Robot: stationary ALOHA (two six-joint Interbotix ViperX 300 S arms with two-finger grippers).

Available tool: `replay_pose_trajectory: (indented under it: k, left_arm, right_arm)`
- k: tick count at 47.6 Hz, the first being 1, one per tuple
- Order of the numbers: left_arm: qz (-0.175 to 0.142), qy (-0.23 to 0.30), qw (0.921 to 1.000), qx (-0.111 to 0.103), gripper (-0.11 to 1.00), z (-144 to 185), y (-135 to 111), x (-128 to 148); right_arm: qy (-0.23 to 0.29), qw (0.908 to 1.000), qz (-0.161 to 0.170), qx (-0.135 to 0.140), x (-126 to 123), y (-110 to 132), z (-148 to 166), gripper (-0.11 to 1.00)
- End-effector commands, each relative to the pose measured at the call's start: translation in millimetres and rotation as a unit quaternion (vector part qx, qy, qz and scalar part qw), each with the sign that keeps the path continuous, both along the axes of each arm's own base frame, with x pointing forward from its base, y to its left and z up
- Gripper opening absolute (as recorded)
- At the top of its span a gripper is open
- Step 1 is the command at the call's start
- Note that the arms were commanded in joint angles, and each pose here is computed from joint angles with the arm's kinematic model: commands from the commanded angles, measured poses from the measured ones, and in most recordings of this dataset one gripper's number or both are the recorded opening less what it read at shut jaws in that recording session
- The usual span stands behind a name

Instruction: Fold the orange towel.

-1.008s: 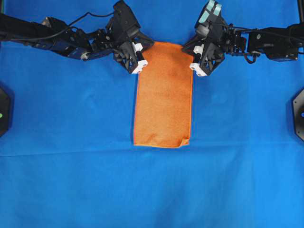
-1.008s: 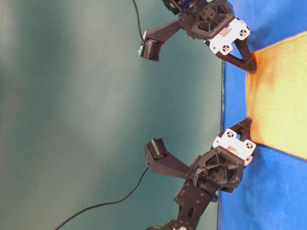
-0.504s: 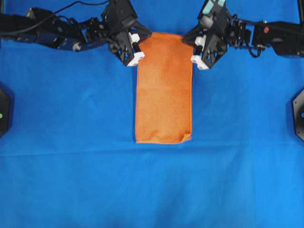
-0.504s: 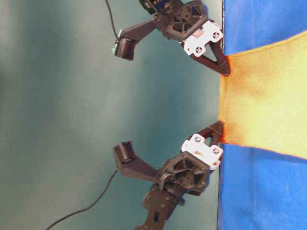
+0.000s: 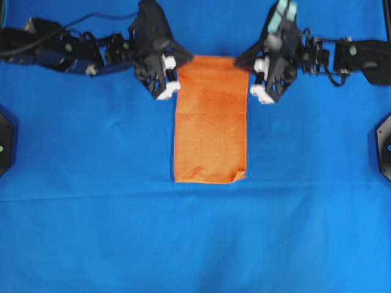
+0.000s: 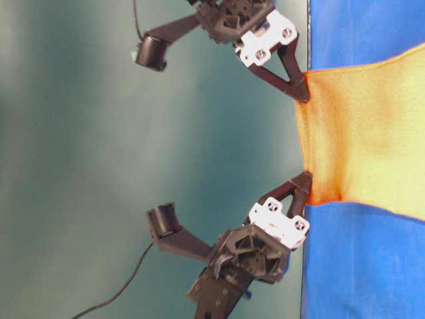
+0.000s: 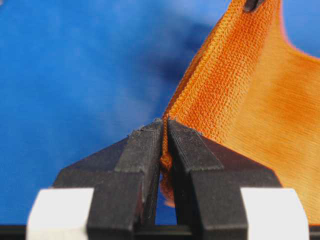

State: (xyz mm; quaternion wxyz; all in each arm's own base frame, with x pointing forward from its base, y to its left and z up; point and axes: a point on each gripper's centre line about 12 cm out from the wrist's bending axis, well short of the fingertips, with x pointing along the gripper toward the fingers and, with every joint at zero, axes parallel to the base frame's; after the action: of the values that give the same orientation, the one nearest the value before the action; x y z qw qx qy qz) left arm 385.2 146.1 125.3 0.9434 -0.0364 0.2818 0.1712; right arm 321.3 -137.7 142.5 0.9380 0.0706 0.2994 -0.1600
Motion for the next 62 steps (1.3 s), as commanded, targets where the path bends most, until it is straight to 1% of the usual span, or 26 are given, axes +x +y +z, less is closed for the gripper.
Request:
replay_pose_trajectory:
  k: [1, 5, 11, 19, 22, 26, 34, 40, 44, 49, 62]
  left_arm:
    - [-0.014, -0.024, 0.9996, 0.009, 0.02, 21.5, -12.3, -0.9]
    - [-0.03, -0.027, 0.9991, 0.009, 0.02, 25.9, -27.3, -2.8]
    - [-0.061, -0.035, 0.9975, 0.004, 0.02, 33.0, -56.0, -4.2]
    - [-0.108, -0.03, 0.9937, -0.002, 0.02, 32.8, -94.1, -4.2]
    - [-0.123, -0.022, 0.9921, -0.009, 0.02, 30.2, -108.3, -3.8]
    - [-0.134, -0.01, 0.9907, -0.023, 0.02, 26.8, -121.9, -2.7]
    - [-0.14, 0.006, 0.9891, -0.046, 0.02, 22.3, -136.7, -1.9]
    - [-0.14, 0.013, 0.9882, -0.06, 0.02, 16.2, -144.3, -1.6]
    - [-0.141, 0.018, 0.9877, -0.066, 0.02, 9.7, -147.9, -1.0]
    - [-0.145, 0.026, 0.9867, -0.068, 0.02, -1.2, -152.6, 1.9]
    - [-0.152, 0.05, 0.9846, -0.072, 0.02, -25.8, -160.1, 1.8]
  right_arm:
    - [-0.02, 0.9996, 0.017, -0.006, 0.8, 13.7, 14.1, 0.05]
    - [-0.026, 0.9988, 0.04, -0.006, 1.1, 32.1, 18.3, 0.05]
    - [-0.029, 0.9977, 0.062, 0.0, 1.0, 53.0, 23.0, 0.05]
    - [-0.012, 0.9949, 0.1, 0.006, 3.6, 83.8, 19.3, 0.05]
    - [-0.005, 0.9939, 0.11, 0.009, 4.3, 92.6, 17.1, 0.05]
    - [0.004, 0.9926, 0.121, 0.015, 4.5, 104.1, 14.9, 0.05]
    - [0.02, 0.9904, 0.135, 0.02, 4.4, 118.0, 9.2, 0.05]
    - [0.031, 0.9898, 0.136, 0.03, 5.4, 122.4, 0.6, 0.05]
    - [0.043, 0.9891, 0.136, 0.035, 6.1, 124.4, -8.7, 0.05]
    - [0.054, 0.9885, 0.135, 0.042, 7.9, 125.6, -19.0, 0.05]
    - [0.049, 0.9876, 0.138, 0.058, 11.9, 130.2, -33.7, 0.05]
